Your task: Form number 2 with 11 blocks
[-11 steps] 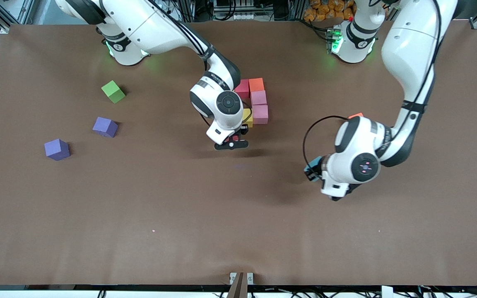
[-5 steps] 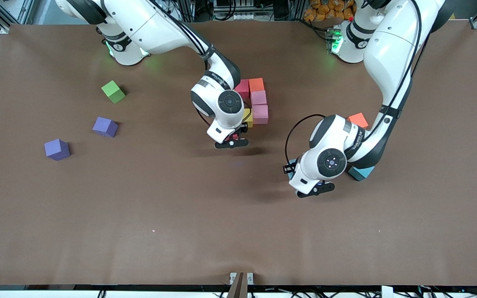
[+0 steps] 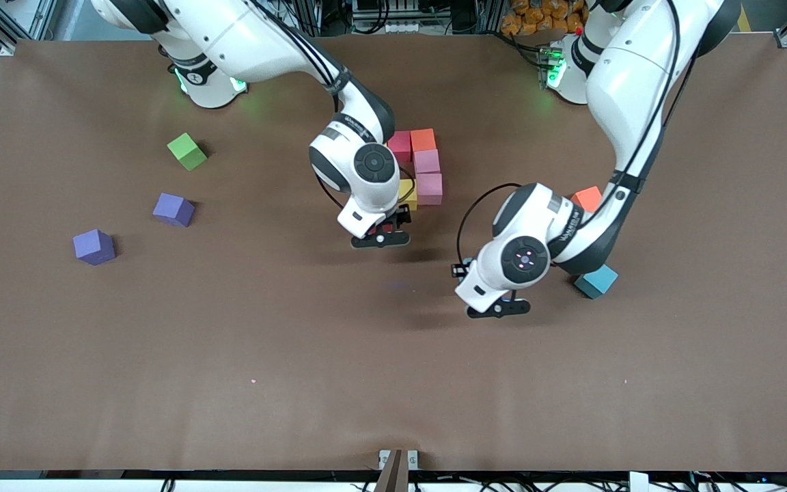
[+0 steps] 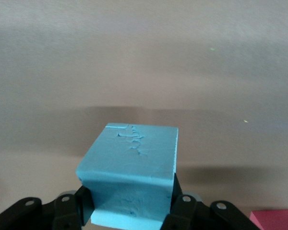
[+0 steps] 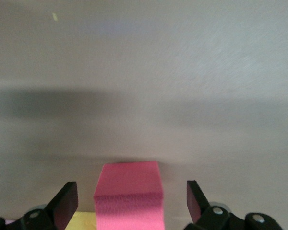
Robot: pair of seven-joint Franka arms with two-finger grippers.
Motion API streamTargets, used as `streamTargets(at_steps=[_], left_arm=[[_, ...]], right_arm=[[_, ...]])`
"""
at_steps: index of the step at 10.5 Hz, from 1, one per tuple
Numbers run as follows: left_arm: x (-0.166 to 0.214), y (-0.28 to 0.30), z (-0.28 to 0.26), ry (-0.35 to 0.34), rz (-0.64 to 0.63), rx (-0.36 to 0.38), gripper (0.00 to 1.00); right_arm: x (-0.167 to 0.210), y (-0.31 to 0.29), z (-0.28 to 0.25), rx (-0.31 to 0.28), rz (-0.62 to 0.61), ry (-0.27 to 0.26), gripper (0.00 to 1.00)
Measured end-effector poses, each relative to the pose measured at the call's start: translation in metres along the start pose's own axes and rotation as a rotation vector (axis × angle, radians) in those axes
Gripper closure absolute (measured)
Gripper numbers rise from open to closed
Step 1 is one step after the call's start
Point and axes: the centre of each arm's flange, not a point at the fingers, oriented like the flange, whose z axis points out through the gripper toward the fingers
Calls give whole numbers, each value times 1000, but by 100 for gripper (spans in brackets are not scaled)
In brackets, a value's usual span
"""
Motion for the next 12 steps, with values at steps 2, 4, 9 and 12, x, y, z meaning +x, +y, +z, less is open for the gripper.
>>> streamTargets(at_steps=[2, 4, 9, 12], left_arm=[[-9, 19, 1, 16, 38, 15, 40], [-17, 44, 8, 35, 72, 34, 40], [-54, 122, 26, 65, 120, 35, 40], [-64, 149, 42, 88, 99, 46, 40]], right_arm=[[20, 37, -49, -18, 67, 7, 0], [49, 103, -75, -60, 171, -31, 0], [114, 335, -49, -89, 321, -185, 0], [115, 441, -51, -48, 180, -247, 0]])
